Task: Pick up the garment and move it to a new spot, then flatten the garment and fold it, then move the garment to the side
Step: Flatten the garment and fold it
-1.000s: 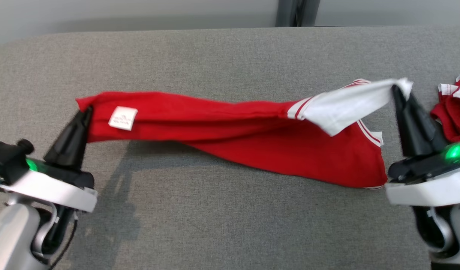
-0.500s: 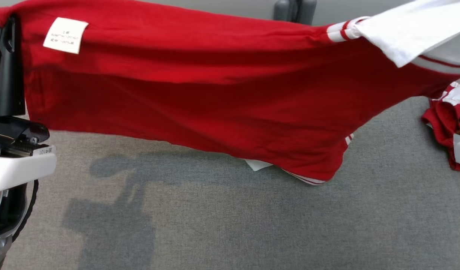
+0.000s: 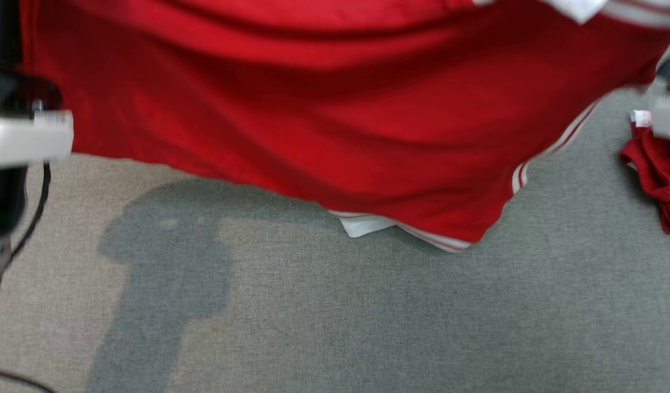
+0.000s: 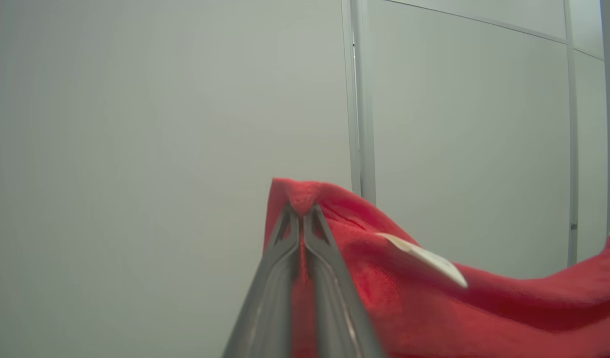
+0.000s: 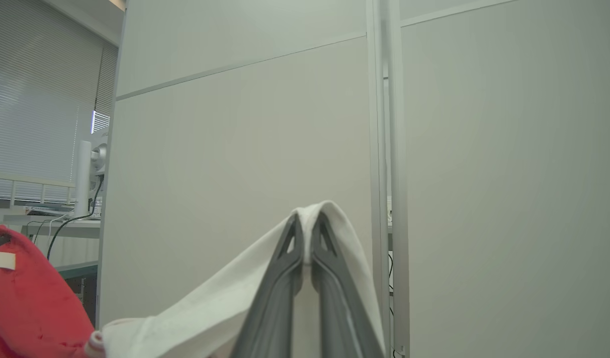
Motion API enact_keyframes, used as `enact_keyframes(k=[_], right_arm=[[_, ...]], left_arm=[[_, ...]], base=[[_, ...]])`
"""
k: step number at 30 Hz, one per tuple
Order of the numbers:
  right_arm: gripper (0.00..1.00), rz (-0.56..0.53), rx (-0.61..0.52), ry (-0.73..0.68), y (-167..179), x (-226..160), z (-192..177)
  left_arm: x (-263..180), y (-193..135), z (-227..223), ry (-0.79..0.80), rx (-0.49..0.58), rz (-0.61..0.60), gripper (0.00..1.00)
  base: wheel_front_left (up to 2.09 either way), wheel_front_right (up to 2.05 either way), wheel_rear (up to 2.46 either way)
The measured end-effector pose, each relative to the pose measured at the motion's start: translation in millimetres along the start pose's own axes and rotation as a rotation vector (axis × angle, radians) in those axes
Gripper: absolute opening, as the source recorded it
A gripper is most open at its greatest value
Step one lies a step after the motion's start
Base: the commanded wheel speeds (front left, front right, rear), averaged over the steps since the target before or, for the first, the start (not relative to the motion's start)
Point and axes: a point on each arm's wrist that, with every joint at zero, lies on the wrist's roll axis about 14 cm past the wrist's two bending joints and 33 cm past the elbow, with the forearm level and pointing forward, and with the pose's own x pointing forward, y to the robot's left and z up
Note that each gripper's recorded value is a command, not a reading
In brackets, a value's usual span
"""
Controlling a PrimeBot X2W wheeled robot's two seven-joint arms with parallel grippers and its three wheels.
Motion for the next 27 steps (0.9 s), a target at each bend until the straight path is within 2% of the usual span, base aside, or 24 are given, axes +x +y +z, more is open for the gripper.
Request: enact_keyframes(k=[8, 14, 21, 27], right_arm=[[0.00, 0.034, -0.071, 0.014, -23.6, 79.3, -30.4], [0.00, 0.015, -0.099, 0.031, -31.6, 122.4, -39.4], [0.00, -0.056, -0.095, 0.127, -45.9, 134.2, -62.2], [0.00, -0.071, -0.056, 0.264, -42.5, 122.5, -116.8]], left_arm=[[81.3, 22.7, -32.3, 0.011, 0.025, 0.017, 0.00], [118.8, 41.2, -50.6, 0.056, 0.063, 0.069, 0.00], [125.5, 64.4, -80.1, 0.192, 0.047, 0.160, 0.00], [114.7, 66.8, -131.1, 0.330, -0.029, 0.190, 0.00]], base=[[0.00, 0.00, 0.00], [0.00, 0.00, 0.00], [0.00, 0.00, 0.00], [0.00, 0.00, 0.00]])
